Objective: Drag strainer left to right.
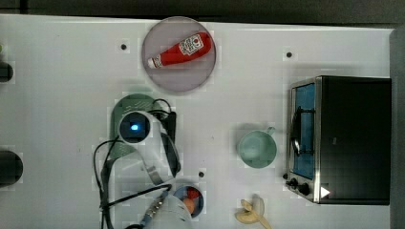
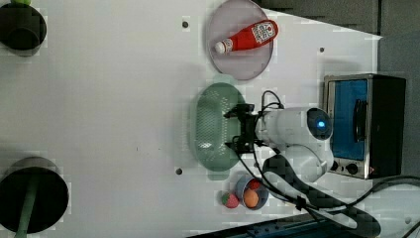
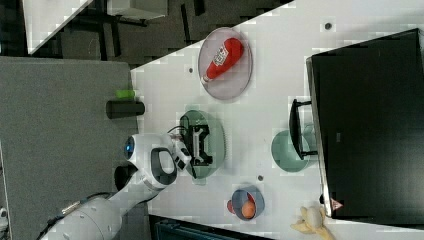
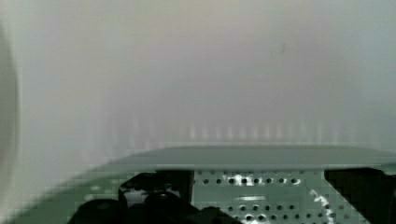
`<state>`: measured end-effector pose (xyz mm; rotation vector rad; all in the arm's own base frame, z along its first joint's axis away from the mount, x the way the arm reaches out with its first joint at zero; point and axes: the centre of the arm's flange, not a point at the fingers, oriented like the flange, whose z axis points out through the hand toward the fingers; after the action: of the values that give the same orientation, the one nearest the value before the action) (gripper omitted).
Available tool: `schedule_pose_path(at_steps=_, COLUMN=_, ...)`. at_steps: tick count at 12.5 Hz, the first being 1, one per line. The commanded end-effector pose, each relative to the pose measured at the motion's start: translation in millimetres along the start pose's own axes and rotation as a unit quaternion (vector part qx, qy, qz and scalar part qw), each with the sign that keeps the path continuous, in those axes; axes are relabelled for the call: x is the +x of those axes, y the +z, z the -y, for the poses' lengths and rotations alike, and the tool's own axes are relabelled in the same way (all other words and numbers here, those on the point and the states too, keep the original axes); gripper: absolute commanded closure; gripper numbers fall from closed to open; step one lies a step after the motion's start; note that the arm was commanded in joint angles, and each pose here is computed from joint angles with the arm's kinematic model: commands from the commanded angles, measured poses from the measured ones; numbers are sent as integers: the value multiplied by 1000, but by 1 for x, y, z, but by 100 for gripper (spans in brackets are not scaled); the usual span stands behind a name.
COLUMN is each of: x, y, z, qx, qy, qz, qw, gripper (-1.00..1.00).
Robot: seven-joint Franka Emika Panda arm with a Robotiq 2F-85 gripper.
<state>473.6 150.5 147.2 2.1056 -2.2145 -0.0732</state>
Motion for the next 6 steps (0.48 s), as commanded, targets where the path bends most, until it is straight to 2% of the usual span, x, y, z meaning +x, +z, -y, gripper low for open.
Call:
schedule_pose_path(at_steps=1, x=52, y=-13, z=12, qx=7, qy=-22, qz=-13, qw=1000, gripper=-100)
schedule_pose_path(at_steps=6, x=115, y=-11, z=19, qx=3, qy=-10, qz=-30, qw=999, gripper=-100)
